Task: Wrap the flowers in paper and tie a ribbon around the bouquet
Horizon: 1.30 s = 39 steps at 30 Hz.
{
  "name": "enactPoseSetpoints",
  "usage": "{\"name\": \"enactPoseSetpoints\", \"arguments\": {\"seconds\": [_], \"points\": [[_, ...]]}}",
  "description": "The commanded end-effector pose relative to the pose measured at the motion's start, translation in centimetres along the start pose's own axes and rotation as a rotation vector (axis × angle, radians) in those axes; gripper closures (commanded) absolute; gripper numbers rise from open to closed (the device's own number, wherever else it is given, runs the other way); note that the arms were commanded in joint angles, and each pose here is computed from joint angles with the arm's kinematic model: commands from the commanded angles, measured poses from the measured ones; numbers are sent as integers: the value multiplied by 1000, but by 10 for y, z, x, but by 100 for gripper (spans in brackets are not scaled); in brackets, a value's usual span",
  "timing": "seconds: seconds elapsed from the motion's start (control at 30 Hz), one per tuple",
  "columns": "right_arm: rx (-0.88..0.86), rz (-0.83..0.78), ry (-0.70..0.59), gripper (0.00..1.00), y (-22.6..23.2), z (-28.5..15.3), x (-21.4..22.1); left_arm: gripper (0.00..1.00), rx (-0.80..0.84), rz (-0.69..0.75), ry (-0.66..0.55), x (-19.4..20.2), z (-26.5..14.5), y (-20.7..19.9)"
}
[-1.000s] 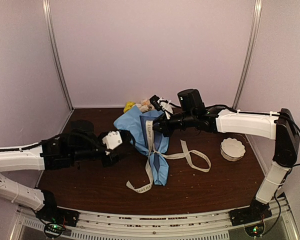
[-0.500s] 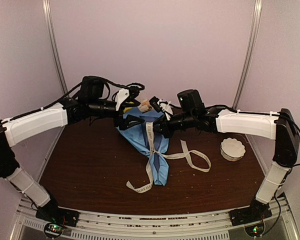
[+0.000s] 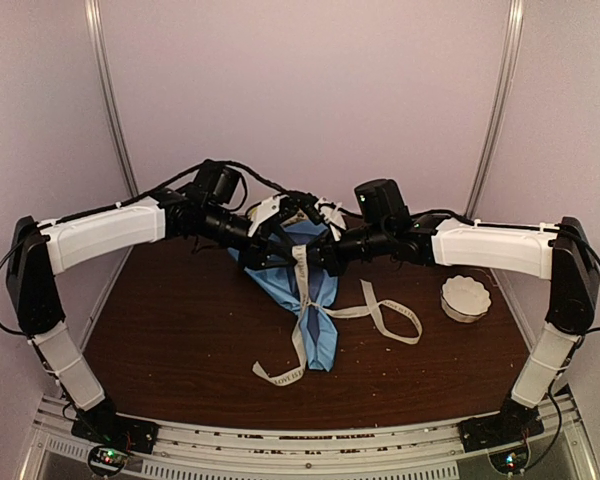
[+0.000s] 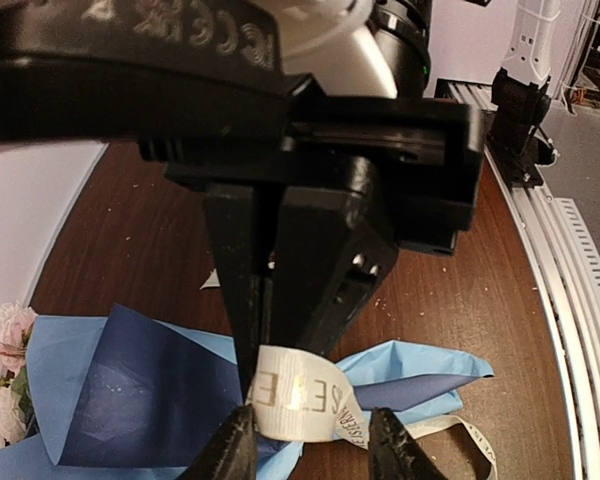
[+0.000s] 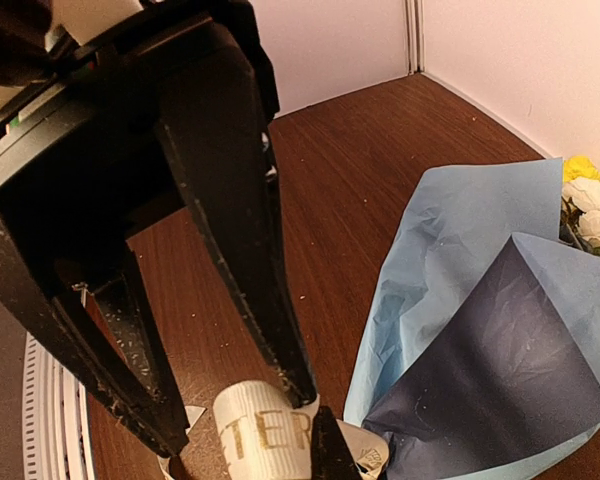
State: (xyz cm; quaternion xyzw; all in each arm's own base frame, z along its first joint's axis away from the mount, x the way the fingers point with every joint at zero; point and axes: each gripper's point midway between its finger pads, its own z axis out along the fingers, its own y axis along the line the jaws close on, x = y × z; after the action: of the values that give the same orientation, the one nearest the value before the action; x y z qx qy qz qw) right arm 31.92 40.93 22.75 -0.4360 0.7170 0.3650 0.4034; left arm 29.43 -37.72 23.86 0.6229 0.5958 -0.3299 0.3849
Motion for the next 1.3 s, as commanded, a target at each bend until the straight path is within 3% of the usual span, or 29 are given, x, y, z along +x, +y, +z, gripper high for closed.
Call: {"name": "enactPoseSetpoints", "arguments": {"seconds": [0.0,0.3,0.43,0.53,0.63,0.83,0.93,1.07,1.27], "points": [[-7,-12,-14,100,3,-4,-5,63,-71,24,-35,-15,-3,19],[1,-14,-7,100,2,-4,-4,100,-84,27,-53,-18,-5,19],[38,-6,13,99,-4,-5,1,100,-87,22,-63,-21,-7,19],[144,31,62,77,-20,-13,14,100,-120,13,-75,-22,-11,20],[287,100,134,70,-41,-34,38,100,-199,-12,-109,-22,-19,25],[622,344,314,66,-88,-94,121,100,-294,-63,-184,-14,-28,23],[727,424,461,56,-98,-108,165,100,-300,-85,-188,-7,-26,17],[746,494,619,40,-100,-107,211,100,-311,-86,-196,-6,-25,9],[699,553,725,43,-96,-95,248,100,-309,-86,-180,-5,-21,1]]}}
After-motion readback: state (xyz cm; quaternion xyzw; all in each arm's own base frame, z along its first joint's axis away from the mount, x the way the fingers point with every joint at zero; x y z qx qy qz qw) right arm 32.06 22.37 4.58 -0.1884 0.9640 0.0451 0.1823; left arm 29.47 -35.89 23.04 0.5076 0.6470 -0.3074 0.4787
